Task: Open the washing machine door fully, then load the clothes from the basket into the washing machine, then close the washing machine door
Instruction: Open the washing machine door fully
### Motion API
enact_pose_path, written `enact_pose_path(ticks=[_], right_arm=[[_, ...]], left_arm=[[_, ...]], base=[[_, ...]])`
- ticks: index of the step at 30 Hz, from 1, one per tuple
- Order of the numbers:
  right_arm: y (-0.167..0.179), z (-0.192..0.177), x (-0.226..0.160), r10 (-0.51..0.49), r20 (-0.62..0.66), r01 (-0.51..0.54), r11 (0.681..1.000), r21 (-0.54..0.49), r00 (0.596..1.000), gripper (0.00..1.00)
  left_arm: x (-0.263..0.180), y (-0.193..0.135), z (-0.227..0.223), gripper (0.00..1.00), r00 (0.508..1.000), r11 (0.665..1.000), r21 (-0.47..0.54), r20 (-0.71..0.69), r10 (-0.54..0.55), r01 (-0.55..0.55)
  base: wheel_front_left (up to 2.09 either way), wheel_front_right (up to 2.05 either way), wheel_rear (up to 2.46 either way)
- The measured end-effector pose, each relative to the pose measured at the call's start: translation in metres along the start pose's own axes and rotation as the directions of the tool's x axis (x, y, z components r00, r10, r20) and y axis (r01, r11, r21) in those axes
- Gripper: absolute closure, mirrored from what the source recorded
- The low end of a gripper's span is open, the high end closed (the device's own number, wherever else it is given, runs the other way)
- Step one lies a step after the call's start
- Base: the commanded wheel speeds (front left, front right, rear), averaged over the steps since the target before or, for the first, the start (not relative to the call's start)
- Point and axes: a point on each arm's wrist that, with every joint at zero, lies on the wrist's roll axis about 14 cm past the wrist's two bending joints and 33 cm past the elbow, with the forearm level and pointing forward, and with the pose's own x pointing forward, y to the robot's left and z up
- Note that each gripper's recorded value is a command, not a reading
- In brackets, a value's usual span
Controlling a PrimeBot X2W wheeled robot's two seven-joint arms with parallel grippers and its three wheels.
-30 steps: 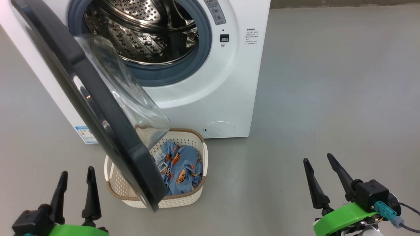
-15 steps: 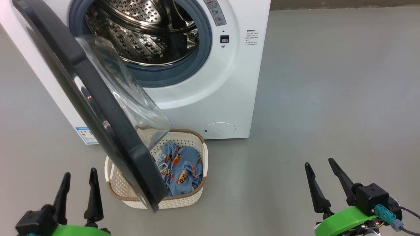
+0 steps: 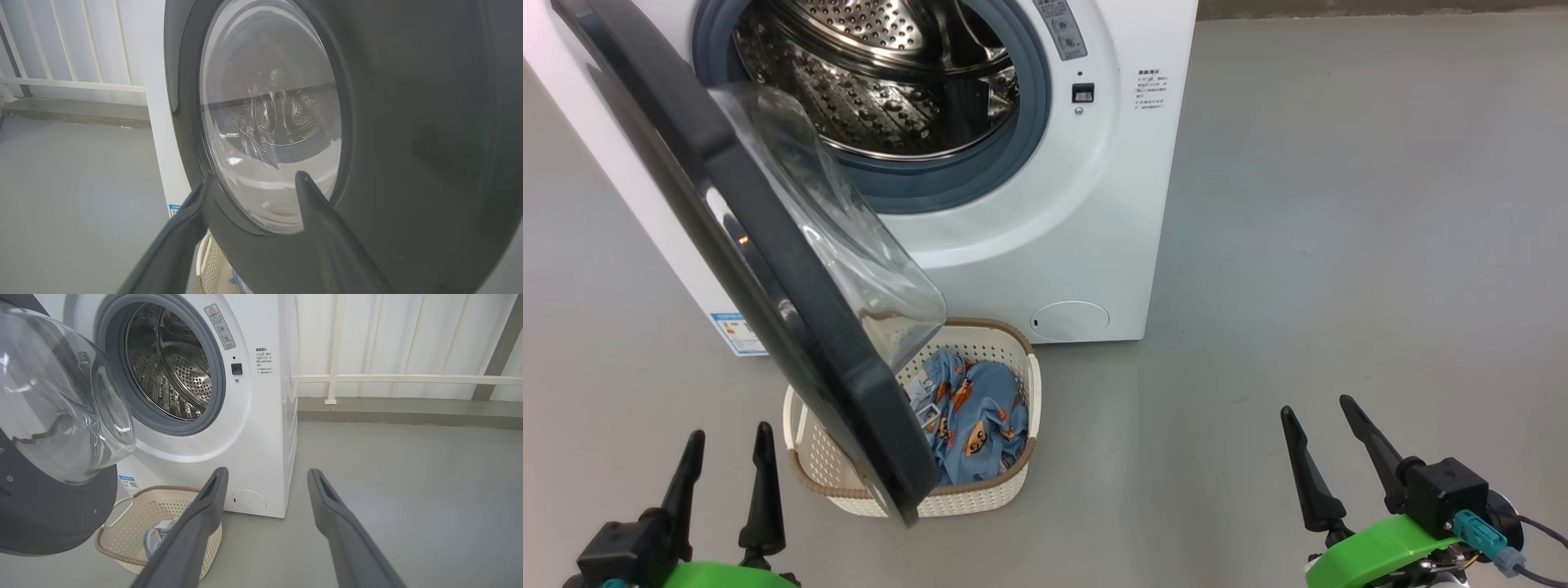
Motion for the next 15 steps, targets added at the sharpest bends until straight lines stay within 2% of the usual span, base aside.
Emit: enact_pose_path(ticks=[10,12,15], right_arm=[[0.0002,-0.0013,-0.0006,-0.001,-0.004,0.001,1.000,0.000,1.000,0.00],[-0.0001,-0.0014,-0.0007,-0.002,-0.005,0.002,1.000,-0.001,1.000,0.00],[-0.0004,-0.0021,-0.0004,-0.003,-0.007,0.003,1.000,-0.005,1.000,0.00]], left_arm=[[-0.0009,-0.0022,-0.0053,0.00,1.000,0.999,0.036,-0.021,-0.018,0.019],[-0.0014,-0.0023,-0.0079,1.00,0.999,0.999,0.036,-0.030,-0.019,0.020],[0.0005,-0.0026,0.0005,1.00,1.000,0.999,0.038,-0.003,-0.020,0.020]], base=[[0.00,0.00,0.00],[0.00,0.00,0.00],[0.00,0.00,0.00]])
